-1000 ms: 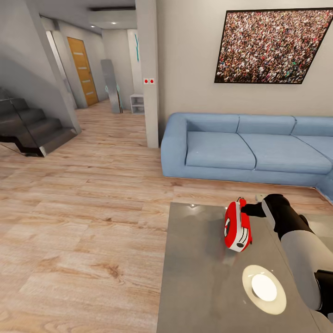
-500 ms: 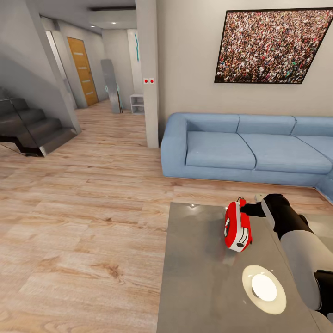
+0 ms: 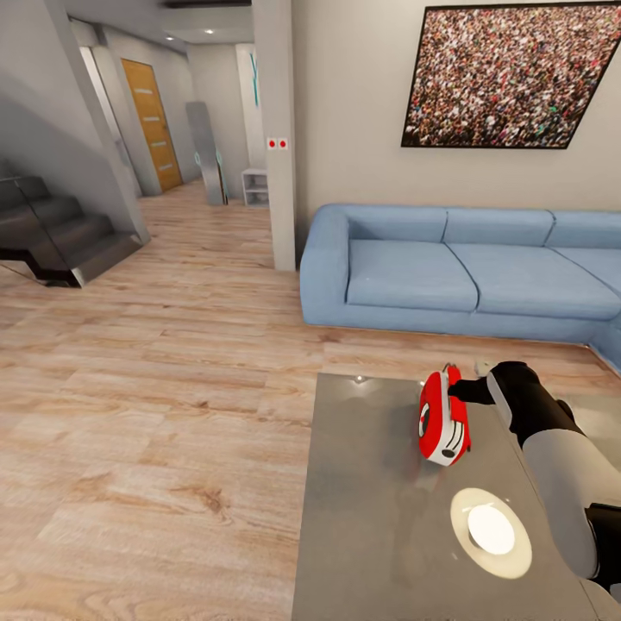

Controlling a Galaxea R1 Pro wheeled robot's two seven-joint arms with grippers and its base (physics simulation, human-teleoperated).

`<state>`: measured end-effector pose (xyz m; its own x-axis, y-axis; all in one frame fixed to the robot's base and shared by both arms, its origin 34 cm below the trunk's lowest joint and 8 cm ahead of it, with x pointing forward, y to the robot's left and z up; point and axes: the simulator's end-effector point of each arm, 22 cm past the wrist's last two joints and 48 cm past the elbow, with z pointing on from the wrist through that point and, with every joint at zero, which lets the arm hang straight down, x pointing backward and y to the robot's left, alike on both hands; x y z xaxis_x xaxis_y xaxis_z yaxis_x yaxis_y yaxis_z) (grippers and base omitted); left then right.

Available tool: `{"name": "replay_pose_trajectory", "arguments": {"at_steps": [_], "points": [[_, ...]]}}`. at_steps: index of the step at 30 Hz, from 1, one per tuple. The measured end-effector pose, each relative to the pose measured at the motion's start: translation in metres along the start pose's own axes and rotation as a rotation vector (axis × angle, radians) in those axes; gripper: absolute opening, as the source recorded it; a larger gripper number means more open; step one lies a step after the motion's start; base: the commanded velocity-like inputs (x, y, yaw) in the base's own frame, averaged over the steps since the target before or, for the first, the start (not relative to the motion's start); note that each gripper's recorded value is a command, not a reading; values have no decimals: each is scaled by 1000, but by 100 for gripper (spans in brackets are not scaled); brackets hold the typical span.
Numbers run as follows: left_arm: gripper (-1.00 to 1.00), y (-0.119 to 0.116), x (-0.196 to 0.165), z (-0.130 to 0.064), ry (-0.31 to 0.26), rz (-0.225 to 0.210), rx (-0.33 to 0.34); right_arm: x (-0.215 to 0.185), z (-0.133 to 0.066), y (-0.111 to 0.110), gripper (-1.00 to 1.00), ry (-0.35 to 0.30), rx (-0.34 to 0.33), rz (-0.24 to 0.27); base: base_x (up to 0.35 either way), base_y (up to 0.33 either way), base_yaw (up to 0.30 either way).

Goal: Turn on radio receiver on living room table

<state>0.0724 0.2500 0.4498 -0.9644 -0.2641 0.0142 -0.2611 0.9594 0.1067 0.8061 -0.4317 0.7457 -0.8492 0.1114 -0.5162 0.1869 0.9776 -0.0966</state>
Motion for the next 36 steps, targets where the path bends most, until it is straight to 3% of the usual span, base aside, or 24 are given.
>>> {"name": "replay_pose_trajectory", "arguments": {"at_steps": [8,13,20,27,36], "points": [[100,1,3,0,8,1,-2,9,7,1,100,23,-2,0,0,0,0],[100,1,3,0,8,1,-2,17,22,2,100,59,-13,13,0,0,0],[100,1,3,0,8,1,-2,10,38,17,100,15,-50,22,0,0,0],[100,1,3,0,8,1,-2,-28,29,32,100,-89,-110,5,0,0,0],[100,1,3,0,8,1,-2,-35,26,34,100,-103,-121,-3,0,0,0]]}}
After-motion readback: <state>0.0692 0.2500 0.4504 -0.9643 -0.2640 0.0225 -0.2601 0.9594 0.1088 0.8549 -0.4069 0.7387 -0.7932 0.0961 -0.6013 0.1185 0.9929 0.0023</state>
